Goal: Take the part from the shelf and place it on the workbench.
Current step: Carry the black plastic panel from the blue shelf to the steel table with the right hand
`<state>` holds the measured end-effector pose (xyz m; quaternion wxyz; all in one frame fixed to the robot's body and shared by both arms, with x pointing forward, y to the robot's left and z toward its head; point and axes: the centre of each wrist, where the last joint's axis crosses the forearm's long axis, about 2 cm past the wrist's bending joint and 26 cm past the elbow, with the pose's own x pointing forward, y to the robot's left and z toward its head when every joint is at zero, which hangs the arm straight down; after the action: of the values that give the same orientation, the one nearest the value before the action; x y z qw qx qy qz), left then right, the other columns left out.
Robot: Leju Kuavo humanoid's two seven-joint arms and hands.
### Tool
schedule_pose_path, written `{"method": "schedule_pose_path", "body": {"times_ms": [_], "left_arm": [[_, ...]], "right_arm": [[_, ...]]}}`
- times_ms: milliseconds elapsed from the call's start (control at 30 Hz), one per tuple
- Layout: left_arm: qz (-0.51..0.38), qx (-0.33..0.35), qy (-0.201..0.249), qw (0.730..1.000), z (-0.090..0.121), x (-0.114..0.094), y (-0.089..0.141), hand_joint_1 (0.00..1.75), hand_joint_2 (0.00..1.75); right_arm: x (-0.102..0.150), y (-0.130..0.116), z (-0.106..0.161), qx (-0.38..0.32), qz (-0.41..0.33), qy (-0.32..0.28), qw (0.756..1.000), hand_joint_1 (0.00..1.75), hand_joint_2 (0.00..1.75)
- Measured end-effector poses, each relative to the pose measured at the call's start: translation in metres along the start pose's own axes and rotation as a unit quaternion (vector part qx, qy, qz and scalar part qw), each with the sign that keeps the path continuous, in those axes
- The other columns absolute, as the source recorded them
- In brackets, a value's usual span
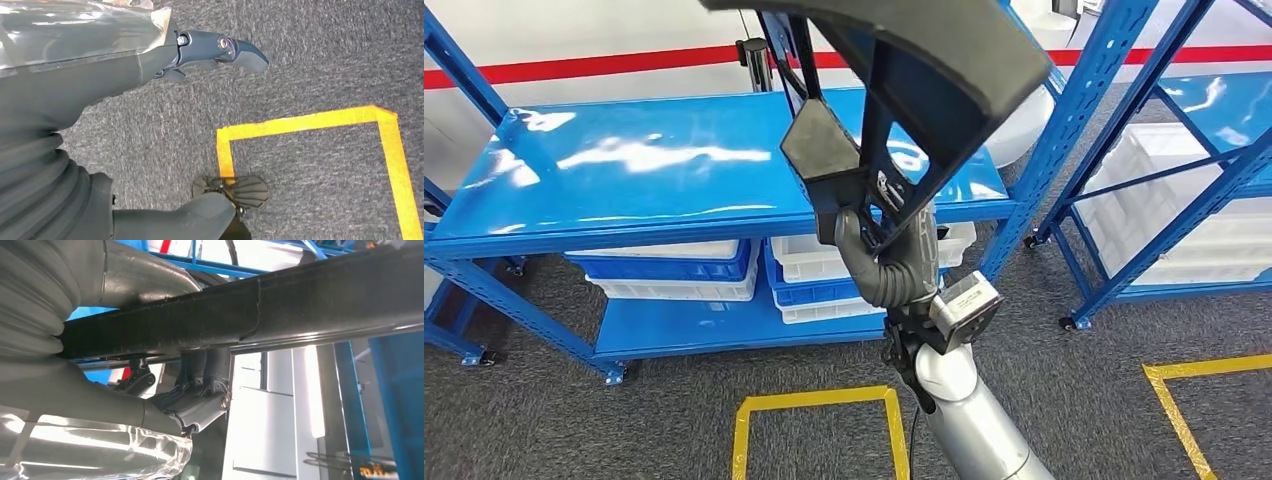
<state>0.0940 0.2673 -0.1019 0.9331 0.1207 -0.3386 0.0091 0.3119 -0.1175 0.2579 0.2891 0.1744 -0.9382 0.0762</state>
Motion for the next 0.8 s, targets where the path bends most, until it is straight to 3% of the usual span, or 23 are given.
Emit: {"method": "schedule_pose_path", "body": {"times_ms": [600, 800], "left_arm": [[-0.008, -0.003, -0.005, 1.000, 0.000, 0.001, -0.001, 0.00, 1.75], [-0.100, -0.061, -0.024, 0.993, 0.001, 0.012, -0.021, 0.00, 1.75]], "right_arm": [[0.001, 0.001, 0.003, -0.002, 0.000, 0.004, 1.000, 1.71, 1.75], [0.011, -0.032, 0.051, -0.061, 0.033, 0.023, 0.997, 1.71, 1.75]]}}
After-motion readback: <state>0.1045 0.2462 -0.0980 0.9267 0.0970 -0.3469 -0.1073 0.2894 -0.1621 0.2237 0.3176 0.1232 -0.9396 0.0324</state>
